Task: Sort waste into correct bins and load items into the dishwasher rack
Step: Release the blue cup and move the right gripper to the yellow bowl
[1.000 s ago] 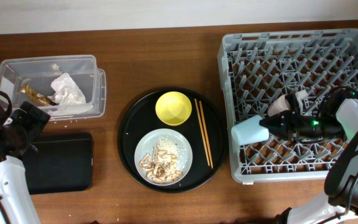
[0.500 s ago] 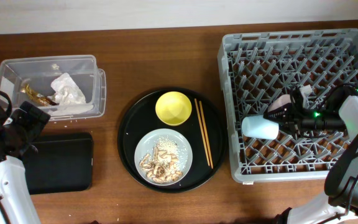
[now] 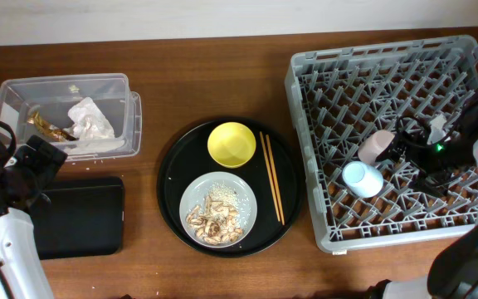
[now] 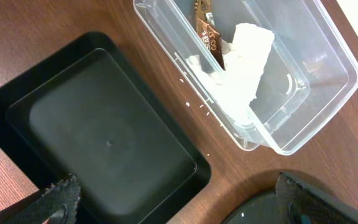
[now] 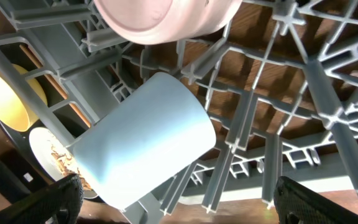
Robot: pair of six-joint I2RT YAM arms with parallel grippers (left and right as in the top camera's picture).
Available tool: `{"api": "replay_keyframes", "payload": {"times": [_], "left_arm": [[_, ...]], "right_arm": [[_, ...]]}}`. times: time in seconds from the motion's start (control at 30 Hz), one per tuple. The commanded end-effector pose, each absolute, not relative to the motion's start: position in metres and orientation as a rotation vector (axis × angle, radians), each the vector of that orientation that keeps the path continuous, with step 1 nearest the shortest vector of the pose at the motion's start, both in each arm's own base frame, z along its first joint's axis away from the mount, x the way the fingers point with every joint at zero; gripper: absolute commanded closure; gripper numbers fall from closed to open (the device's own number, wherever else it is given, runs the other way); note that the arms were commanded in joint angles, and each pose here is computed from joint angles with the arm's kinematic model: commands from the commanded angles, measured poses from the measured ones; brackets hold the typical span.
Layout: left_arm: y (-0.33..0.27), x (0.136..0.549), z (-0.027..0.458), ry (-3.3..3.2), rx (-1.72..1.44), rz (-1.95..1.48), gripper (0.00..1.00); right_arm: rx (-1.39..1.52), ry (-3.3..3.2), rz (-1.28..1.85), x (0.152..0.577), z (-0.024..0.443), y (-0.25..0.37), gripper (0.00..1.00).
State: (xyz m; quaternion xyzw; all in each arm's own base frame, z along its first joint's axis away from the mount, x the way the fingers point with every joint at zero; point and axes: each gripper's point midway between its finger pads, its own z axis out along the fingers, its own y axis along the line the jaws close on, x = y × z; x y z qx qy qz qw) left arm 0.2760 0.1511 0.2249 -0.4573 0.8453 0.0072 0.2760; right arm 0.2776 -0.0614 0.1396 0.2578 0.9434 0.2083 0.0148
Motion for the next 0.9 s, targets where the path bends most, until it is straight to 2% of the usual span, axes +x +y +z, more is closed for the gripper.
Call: {"api": "replay_keyframes", "payload": {"times": [0.0, 0.03, 0.07, 0.1, 0.13, 0.17, 0.33, 0.4, 0.57, 0.67, 0.87], "left_arm": [[0.153, 0.276, 0.228, 2.254, -1.238, 0.022, 0.01], [0.153, 0.276, 0.228, 2.254, -1.238, 0.022, 0.01], [0.153, 0.276, 0.228, 2.254, -1.238, 0.022, 0.01], [0.153, 0.276, 0.228, 2.254, -1.238, 0.022, 0.01], [0.153, 0.276, 0.228, 2.253, -1.239, 0.022, 0.01], [0.153, 0.276, 0.228, 2.254, -1.238, 0.022, 0.01], [0.153, 0.276, 0.228, 2.254, -1.238, 0.022, 0.01], [0.153, 0.276, 0.228, 2.254, -1.238, 0.022, 0.01], [0.153, 0.276, 0.228, 2.254, -1.238, 0.022, 0.01], [0.153, 0.276, 0.228, 2.254, -1.238, 0.022, 0.01], [0.153, 0.276, 0.228, 2.254, -1.238, 0.022, 0.01]], "right_arm": [[0.769, 2.878, 0.564, 0.274, 0.165, -0.063, 0.01], [0.735, 2.873, 0.556, 0.272, 0.17, -0.06, 0.0], [0.695, 2.875, 0.553, 0.271, 0.174, -0.053, 0.09], [0.631, 2.888, 0.554, 0.271, 0.176, -0.045, 0.33], [0.58, 2.907, 0.559, 0.271, 0.177, -0.035, 0.75], [0.527, 2.927, 0.565, 0.272, 0.176, -0.025, 0.96], [0.288, 2.999, 0.462, 0.275, 0.171, 0.008, 0.96], [0.323, 3.054, 0.344, 0.274, 0.158, 0.008, 0.96], [0.328, 3.105, 0.349, 0.284, 0.137, 0.009, 0.96], [0.47, 3.131, 0.148, 0.285, 0.124, -0.014, 0.96], [0.605, 3.079, 0.012, 0.282, 0.139, -0.028, 0.96]]}}
